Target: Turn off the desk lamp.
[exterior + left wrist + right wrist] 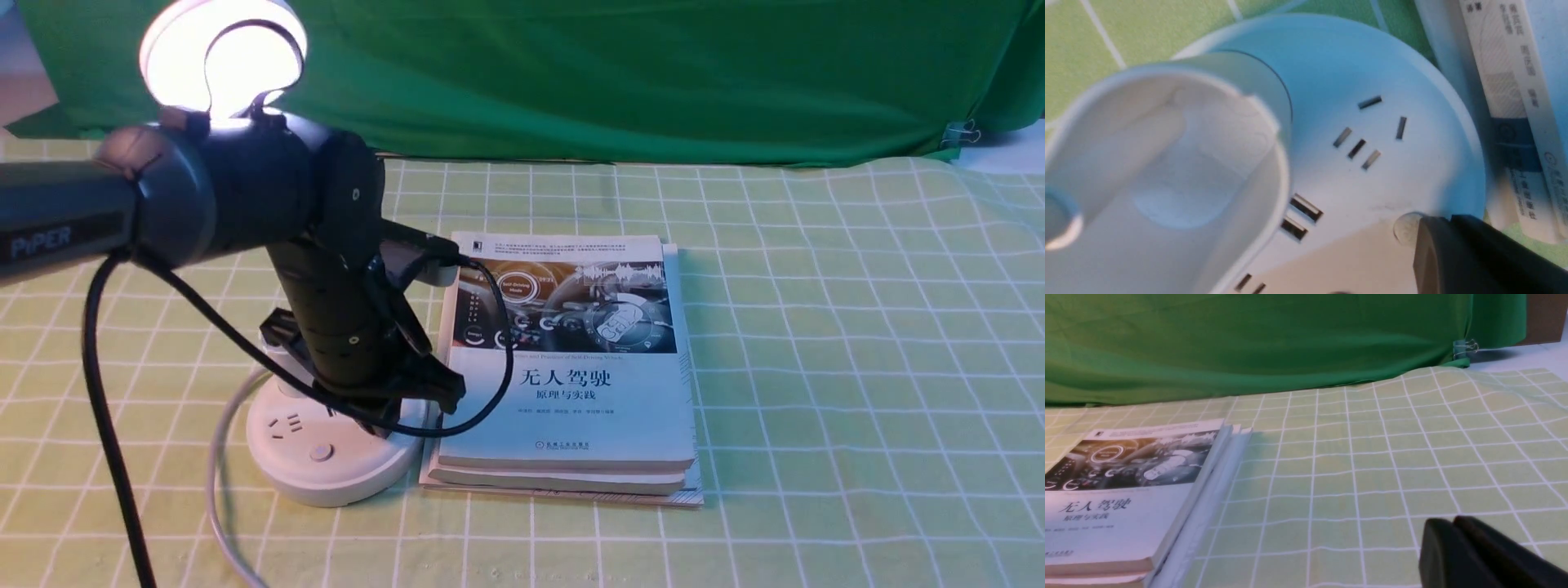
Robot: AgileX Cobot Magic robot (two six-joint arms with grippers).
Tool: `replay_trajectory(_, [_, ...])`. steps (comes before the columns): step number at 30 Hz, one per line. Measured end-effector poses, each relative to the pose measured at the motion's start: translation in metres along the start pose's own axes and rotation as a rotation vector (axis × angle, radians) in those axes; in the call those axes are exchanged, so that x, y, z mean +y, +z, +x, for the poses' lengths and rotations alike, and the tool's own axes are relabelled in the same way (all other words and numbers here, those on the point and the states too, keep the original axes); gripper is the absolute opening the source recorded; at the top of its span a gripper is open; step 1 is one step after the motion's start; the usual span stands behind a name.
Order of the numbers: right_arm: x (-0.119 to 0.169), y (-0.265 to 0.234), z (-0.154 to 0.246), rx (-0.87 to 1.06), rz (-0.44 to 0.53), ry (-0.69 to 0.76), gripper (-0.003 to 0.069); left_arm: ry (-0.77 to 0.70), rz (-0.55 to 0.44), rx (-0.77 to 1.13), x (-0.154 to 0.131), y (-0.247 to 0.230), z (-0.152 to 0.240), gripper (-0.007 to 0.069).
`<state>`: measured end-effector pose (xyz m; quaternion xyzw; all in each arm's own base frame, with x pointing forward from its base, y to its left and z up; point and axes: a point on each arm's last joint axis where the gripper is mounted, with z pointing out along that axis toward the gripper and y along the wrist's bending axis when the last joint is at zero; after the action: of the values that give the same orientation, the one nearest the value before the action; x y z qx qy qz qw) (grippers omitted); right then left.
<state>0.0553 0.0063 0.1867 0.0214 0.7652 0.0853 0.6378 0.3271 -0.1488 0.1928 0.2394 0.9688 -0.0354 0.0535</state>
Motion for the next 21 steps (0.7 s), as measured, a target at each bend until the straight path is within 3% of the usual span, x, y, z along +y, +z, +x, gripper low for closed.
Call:
replay_trajectory(11, [0.0, 0.0, 0.0, 0.0, 0.0, 0.0, 0.0029, -0.006, -0.001, -0.026, 0.0, 0.002, 0.001, 0.0002])
replay_trajectory(17, [0.0, 0.0, 0.0, 0.0, 0.0, 0.0, 0.0029, -0.011, -0.002, -0.139, -0.004, -0.042, 0.014, 0.0002])
replay_trajectory(21, [0.0, 0.0, 0.0, 0.001, 0.0, 0.0, 0.0029, -0.019, 0.001, -0.275, -0.008, -0.075, 0.044, 0.0002])
